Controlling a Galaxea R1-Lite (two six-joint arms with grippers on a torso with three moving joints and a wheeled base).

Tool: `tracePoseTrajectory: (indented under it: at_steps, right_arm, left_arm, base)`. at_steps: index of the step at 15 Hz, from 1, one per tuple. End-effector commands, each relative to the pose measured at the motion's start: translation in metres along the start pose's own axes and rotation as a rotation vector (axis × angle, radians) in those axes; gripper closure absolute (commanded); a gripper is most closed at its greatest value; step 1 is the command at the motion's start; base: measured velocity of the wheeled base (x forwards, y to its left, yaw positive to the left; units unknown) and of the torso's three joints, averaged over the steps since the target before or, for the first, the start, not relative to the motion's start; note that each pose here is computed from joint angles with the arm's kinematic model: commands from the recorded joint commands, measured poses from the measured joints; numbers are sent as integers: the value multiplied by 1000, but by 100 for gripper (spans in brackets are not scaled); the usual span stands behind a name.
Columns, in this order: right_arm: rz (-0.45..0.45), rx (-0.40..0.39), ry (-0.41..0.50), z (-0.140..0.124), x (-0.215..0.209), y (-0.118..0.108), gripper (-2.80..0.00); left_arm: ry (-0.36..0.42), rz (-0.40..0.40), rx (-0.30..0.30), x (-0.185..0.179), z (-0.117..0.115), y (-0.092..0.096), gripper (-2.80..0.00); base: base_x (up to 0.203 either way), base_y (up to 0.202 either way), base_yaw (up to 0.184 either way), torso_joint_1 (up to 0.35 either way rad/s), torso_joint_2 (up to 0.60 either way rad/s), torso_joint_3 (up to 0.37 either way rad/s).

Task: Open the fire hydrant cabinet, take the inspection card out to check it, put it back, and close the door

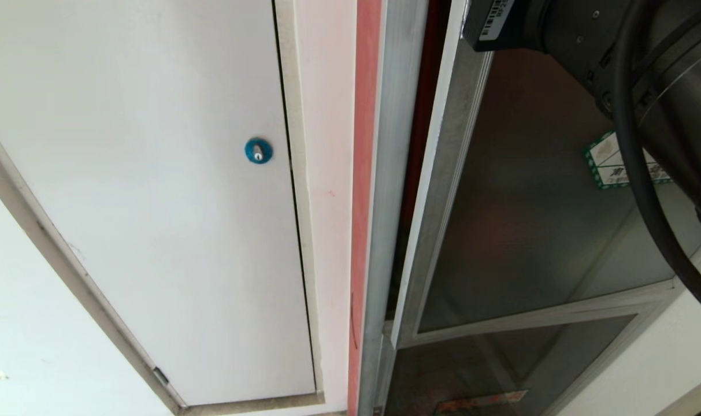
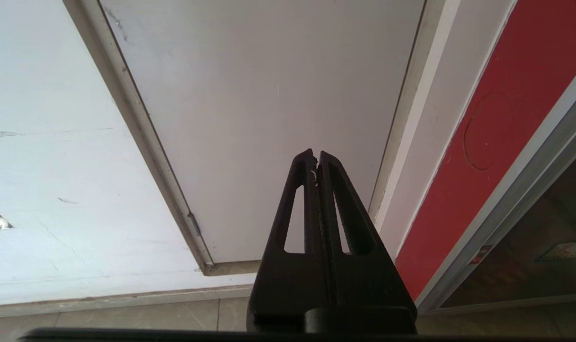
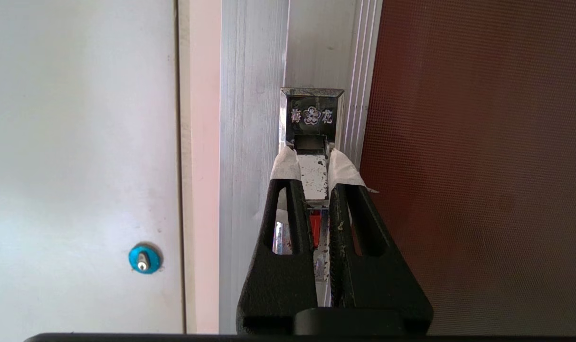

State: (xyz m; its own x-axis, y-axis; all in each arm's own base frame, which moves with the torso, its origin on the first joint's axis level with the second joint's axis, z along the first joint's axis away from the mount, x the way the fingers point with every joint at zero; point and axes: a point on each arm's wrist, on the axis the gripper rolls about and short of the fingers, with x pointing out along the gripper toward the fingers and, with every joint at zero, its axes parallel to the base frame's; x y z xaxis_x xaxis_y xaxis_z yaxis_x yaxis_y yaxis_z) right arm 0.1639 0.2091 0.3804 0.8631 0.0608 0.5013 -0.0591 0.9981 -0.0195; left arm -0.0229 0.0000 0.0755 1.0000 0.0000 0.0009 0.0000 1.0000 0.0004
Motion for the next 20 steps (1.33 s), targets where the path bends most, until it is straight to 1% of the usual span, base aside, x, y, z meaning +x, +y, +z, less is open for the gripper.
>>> tracePoseTrajectory:
  at_steps: [1,2,11,14,17,20]
  right_arm:
    - [-5,4,-3,3,-1,-1,0]
    - [-4,2,-2,3,-1,-2,-280]
    - [21,9,-4,7,-9,1,-280]
    - [28,7,-1,8,-13,-3,-280]
    - [34,4,3,10,-22,-13,-280]
    - [35,2,6,13,-36,-32,-280]
  left_arm:
    - [0,0,0,0,0,0,0]
    - [1,0,0,0,0,0,0]
    - [1,0,0,0,0,0,0]
    - [2,0,0,0,0,0,0]
    - [1,0,0,0,0,0,0]
    - [1,0,0,0,0,0,0]
  base:
    - [0,0,0,0,0,0]
    - [0,0,0,0,0,0]
    - [0,0,0,0,0,0]
    - [0,0,0,0,0,0]
    - [0,0,0,0,0,0]
    - [0,0,0,0,0,0]
